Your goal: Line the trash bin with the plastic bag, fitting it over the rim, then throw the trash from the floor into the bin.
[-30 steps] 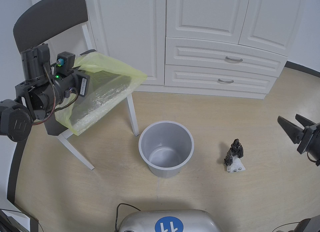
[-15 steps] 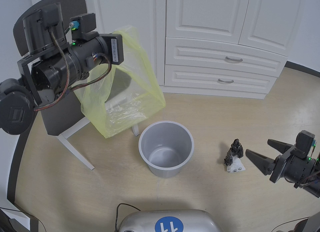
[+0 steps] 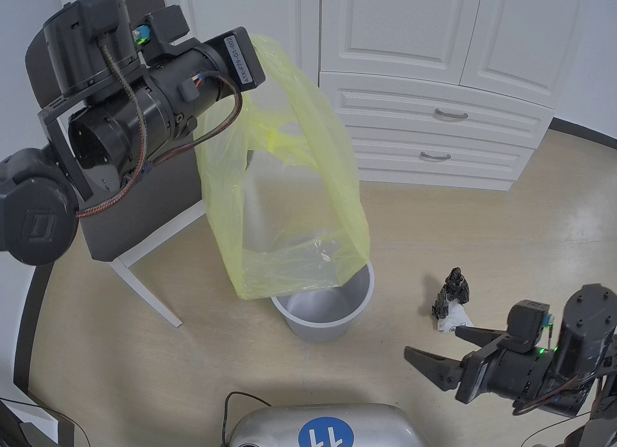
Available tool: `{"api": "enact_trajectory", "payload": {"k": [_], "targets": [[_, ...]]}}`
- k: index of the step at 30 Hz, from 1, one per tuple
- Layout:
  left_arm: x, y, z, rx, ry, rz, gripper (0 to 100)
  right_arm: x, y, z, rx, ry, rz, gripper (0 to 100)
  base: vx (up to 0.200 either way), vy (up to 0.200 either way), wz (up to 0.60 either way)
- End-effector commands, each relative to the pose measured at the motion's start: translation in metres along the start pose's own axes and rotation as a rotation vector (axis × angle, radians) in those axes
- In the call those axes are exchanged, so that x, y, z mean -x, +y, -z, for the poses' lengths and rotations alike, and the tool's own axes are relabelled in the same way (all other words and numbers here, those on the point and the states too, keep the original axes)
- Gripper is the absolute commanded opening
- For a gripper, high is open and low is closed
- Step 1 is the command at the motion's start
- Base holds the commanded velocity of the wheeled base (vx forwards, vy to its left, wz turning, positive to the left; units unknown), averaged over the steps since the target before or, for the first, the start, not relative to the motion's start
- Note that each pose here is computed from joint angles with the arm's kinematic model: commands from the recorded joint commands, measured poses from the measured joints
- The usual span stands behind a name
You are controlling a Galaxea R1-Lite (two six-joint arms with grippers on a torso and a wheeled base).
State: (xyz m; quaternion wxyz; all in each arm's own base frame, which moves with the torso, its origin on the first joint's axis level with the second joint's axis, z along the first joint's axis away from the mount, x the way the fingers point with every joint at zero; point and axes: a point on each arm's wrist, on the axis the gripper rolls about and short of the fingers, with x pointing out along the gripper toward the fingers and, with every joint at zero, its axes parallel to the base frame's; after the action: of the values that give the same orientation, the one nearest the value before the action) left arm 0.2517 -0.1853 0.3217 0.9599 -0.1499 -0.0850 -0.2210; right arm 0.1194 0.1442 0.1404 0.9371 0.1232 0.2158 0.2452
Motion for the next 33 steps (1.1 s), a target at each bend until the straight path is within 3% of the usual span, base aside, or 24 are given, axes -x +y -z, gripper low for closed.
{"api": "enact_trajectory", "payload": {"k": [1,7,11,15,19,21,27,33], "targets": [[-0.003,0.002,0.010,0.055,-0.023,-0.019,0,-0.027,0.012,0.020,-0.002,0.083,0.000,100,0.000,0.000,0.00],[0.004,0.007,0.018,0.107,-0.164,-0.029,0,-0.072,0.014,0.058,-0.039,0.174,0.036,100,0.000,0.000,0.00],[0.011,0.003,0.020,0.118,-0.194,-0.004,0,-0.099,0.012,0.087,-0.064,0.210,0.067,100,0.000,0.000,0.00],[0.014,-0.003,0.021,0.127,-0.186,0.013,0,-0.115,0.013,0.098,-0.120,0.155,0.035,100,0.000,0.000,0.00],[0.029,-0.005,0.024,0.125,-0.156,0.036,0,-0.134,0.013,0.108,-0.204,0.026,-0.041,100,0.000,0.000,0.00],[0.036,-0.012,0.023,0.135,-0.151,0.062,0,-0.141,0.010,0.116,-0.206,0.042,-0.023,100,0.000,0.000,0.00],[0.050,-0.022,0.020,0.145,-0.142,0.107,0,-0.146,0.015,0.103,-0.325,-0.011,-0.046,100,0.000,0.000,0.00],[0.065,-0.026,0.012,0.159,-0.151,0.141,0,-0.167,0.005,0.088,-0.377,-0.109,0.003,100,0.000,0.000,0.00]]}}
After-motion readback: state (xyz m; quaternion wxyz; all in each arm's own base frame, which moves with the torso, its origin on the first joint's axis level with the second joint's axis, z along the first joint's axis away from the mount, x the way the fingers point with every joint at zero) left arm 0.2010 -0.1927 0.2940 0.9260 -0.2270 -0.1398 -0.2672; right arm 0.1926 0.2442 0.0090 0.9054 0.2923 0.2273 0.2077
